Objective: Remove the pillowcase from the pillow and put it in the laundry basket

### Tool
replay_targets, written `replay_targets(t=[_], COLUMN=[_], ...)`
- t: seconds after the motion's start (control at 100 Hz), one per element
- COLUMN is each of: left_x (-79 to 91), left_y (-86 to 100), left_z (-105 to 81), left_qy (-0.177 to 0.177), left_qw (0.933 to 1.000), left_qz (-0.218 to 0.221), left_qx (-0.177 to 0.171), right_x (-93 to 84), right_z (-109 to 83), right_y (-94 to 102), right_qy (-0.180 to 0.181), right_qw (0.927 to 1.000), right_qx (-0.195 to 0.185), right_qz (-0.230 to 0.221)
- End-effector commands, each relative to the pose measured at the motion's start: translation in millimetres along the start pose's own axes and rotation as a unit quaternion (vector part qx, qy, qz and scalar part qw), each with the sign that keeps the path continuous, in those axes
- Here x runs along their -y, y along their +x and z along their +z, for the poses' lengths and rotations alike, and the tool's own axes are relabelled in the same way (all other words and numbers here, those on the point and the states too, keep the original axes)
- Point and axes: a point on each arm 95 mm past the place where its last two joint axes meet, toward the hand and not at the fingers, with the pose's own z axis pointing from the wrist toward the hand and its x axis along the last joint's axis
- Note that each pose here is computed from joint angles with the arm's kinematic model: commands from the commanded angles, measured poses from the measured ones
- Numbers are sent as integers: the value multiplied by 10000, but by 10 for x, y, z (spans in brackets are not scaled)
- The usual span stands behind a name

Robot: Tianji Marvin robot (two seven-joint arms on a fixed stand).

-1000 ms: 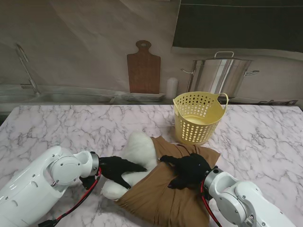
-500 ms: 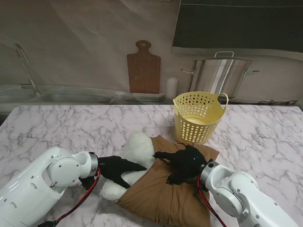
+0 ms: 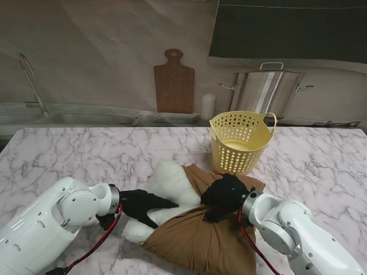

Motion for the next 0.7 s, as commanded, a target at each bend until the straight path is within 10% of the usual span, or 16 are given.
replay_targets(t=[0.0,0.36,0.69], left_x=[-221,-255,-148], left_y=[-101,-90,-58], left_z=[28,30,-78], left_qy=[-461,-697,-135], left_qw=[9988,9974,9999], left_qz=[-123,-78,-22], left_qx=[145,168,66], right_x=[222,526,607], right_z=[-124,-469,-266], right_y=[-109,-456,-228], right_qy=[354,1373,664], right_qw=[9990,9781,9931], right_qx=[281,1557,877], right_qz=[29,-176,416])
